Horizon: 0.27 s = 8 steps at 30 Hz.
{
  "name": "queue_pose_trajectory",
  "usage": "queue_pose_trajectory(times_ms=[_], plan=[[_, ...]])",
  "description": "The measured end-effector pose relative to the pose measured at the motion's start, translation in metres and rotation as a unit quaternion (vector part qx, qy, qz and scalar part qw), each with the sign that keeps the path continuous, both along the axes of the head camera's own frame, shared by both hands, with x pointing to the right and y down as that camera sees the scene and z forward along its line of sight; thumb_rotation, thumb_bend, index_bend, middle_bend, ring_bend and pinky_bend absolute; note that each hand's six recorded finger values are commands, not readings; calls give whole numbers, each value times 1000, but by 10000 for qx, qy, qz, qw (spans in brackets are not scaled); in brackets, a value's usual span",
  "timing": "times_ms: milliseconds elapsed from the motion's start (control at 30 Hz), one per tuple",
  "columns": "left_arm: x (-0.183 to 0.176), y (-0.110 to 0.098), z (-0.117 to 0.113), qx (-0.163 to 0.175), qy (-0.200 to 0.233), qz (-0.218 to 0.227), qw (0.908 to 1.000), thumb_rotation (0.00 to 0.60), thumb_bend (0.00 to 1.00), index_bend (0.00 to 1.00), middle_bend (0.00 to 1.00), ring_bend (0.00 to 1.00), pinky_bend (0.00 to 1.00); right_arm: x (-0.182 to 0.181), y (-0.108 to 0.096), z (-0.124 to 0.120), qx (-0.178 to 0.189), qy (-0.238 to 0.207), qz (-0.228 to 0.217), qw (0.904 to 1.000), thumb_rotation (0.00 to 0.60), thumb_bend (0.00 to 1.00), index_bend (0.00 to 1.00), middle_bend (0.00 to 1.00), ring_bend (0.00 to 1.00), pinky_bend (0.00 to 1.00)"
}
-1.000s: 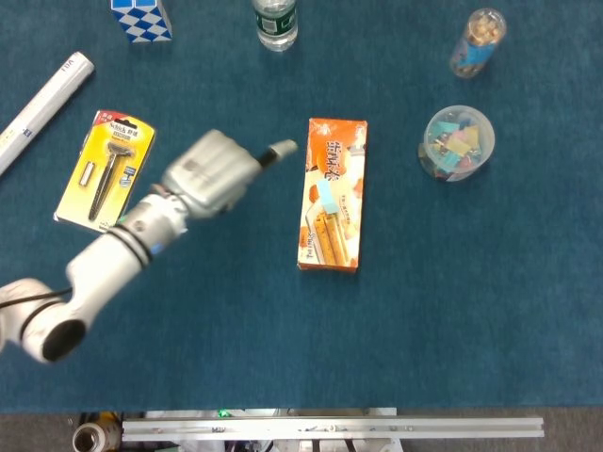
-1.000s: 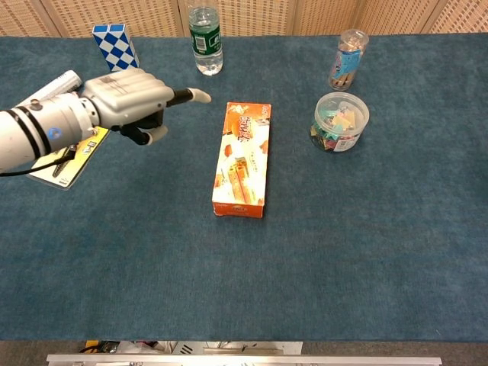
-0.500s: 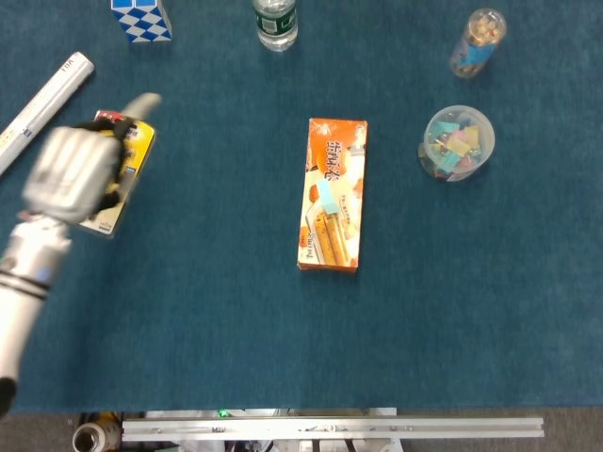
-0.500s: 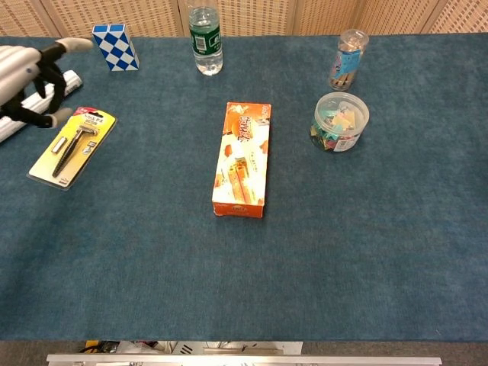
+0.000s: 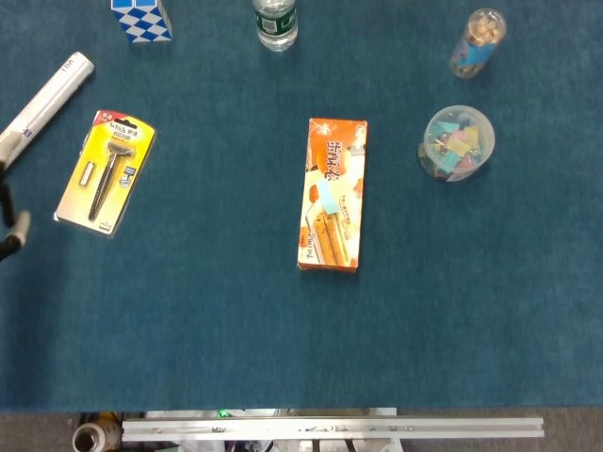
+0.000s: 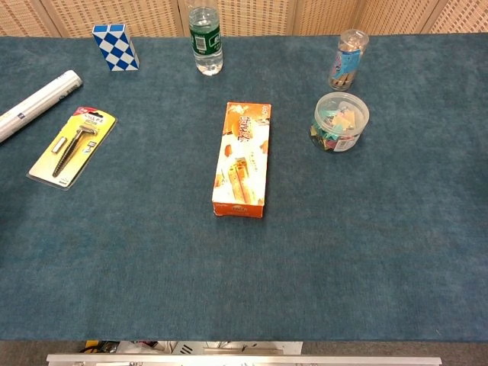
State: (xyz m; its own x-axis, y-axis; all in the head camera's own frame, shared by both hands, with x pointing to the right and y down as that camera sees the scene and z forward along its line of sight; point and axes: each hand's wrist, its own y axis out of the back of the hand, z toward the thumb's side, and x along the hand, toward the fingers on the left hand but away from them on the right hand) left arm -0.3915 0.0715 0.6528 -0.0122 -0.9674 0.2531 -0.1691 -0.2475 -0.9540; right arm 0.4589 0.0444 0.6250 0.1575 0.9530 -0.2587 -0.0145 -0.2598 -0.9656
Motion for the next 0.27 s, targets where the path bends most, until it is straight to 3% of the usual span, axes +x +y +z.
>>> queue_pose_trajectory(times_ms=[267], plan=[[-15, 29, -16, 445, 140, -525, 9975, 600, 342, 95, 330, 325, 405, -2, 3, -9, 44, 8, 29, 10000, 600, 212, 454, 475, 457, 599]])
